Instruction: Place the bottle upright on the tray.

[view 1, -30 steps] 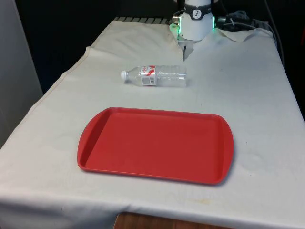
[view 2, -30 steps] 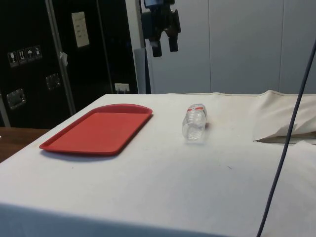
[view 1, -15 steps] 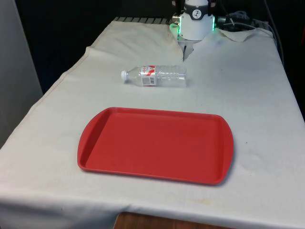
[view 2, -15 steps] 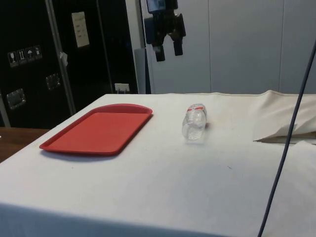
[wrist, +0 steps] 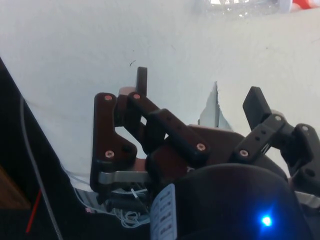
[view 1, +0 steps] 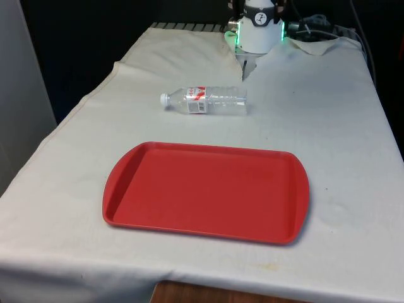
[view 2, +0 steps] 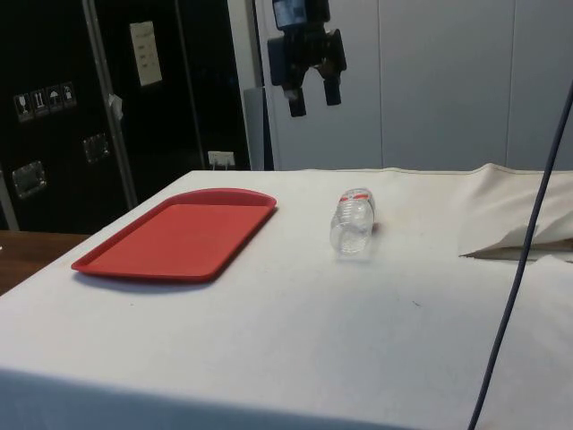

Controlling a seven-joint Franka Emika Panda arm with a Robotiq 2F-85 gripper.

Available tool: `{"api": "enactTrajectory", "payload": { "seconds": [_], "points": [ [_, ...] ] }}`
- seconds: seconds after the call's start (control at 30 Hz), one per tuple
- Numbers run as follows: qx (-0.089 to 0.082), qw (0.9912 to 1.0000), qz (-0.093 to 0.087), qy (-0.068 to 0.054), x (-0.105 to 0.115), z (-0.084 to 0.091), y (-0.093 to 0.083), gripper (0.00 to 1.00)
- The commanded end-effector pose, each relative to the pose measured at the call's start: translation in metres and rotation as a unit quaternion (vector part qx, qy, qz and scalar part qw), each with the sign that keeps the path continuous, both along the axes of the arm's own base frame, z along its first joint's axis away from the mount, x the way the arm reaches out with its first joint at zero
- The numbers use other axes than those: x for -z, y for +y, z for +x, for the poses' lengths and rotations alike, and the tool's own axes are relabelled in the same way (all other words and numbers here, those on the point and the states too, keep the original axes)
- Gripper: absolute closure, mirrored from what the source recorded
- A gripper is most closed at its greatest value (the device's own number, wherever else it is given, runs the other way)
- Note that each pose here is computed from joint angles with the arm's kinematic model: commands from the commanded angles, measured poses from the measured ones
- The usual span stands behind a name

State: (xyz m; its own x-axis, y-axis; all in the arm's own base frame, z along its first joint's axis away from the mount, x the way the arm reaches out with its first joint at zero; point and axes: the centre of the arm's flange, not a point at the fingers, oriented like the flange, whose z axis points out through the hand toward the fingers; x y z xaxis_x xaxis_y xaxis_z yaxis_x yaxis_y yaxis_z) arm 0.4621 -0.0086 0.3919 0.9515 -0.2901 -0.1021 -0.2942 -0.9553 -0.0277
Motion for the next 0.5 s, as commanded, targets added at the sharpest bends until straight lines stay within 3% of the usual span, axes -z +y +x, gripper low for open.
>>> {"api": "enactTrajectory", "payload": {
  "seconds": [0.0,0.1,0.13,0.17,0.4,0.47],
  "points": [
    [0.005,0.99996,-0.003,-0.006,-0.0005,-0.0021,-0.0007,0.00],
    [0.013,0.99989,-0.004,-0.005,0.0014,-0.0033,-0.0026,0.00],
    [0.010,0.99995,-0.001,0.002,0.0026,-0.0023,-0.0013,0.00],
    [0.015,0.99986,-0.004,-0.005,0.0026,-0.0036,-0.0030,0.00],
    [0.030,0.99948,-0.007,-0.009,0.0062,-0.0036,-0.0097,0.00],
    [0.027,0.99961,-0.002,-0.004,0.0060,-0.0036,-0.0083,0.00]
  ]
}}
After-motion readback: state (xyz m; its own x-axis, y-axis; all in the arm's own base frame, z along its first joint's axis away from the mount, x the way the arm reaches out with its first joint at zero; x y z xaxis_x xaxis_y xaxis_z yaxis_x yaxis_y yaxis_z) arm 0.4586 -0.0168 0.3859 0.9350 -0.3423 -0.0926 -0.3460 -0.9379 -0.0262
